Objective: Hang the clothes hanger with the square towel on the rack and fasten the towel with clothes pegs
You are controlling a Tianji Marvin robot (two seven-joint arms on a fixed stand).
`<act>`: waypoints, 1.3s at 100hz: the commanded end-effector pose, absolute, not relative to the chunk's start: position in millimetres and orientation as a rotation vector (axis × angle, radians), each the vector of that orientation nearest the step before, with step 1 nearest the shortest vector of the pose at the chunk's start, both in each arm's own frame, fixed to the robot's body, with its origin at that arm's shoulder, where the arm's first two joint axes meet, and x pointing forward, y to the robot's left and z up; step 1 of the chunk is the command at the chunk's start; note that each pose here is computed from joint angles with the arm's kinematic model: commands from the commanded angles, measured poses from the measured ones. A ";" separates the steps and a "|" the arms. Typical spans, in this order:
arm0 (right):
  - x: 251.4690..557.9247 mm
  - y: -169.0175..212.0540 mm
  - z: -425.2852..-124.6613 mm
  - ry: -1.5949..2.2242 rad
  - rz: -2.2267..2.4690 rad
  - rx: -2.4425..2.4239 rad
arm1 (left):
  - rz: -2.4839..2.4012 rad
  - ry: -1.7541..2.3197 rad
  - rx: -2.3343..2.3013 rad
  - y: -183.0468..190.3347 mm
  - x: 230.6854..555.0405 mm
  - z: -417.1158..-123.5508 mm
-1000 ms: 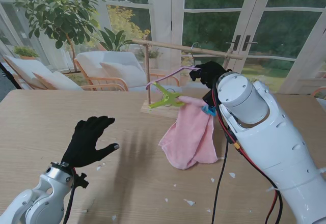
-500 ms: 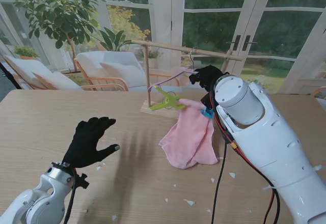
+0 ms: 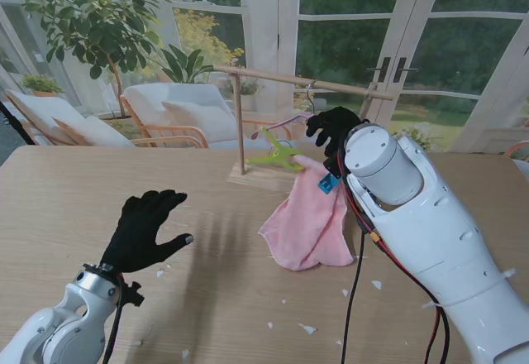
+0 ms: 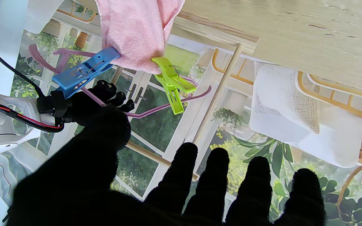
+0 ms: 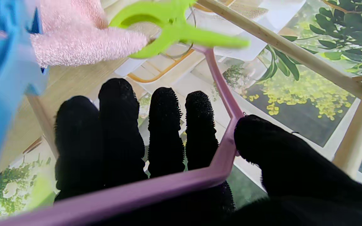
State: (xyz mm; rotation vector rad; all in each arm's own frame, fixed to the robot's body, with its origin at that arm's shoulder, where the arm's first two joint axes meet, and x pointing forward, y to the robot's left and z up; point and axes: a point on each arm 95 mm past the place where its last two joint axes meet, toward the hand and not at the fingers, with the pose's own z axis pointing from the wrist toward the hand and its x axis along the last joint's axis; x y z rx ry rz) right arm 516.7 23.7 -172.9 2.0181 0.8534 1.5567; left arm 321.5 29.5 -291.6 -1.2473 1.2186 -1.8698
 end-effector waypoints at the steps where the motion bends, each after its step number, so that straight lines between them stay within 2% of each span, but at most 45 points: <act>1: 514.9 29.3 -176.0 0.877 1.566 2.025 | -1.865 1.232 -1.256 27.7 320.3 -292.9; 58: 505.9 36.3 -171.4 0.906 1.569 1.912 | -1.870 1.221 -1.249 30.8 321.6 -292.0; 101: 479.8 47.3 -155.6 0.934 1.538 1.773 | -1.886 1.220 -1.246 32.2 322.2 -290.8; 130: 454.9 53.6 -156.5 0.979 1.488 1.644 | -1.903 1.221 -1.241 32.5 323.1 -290.2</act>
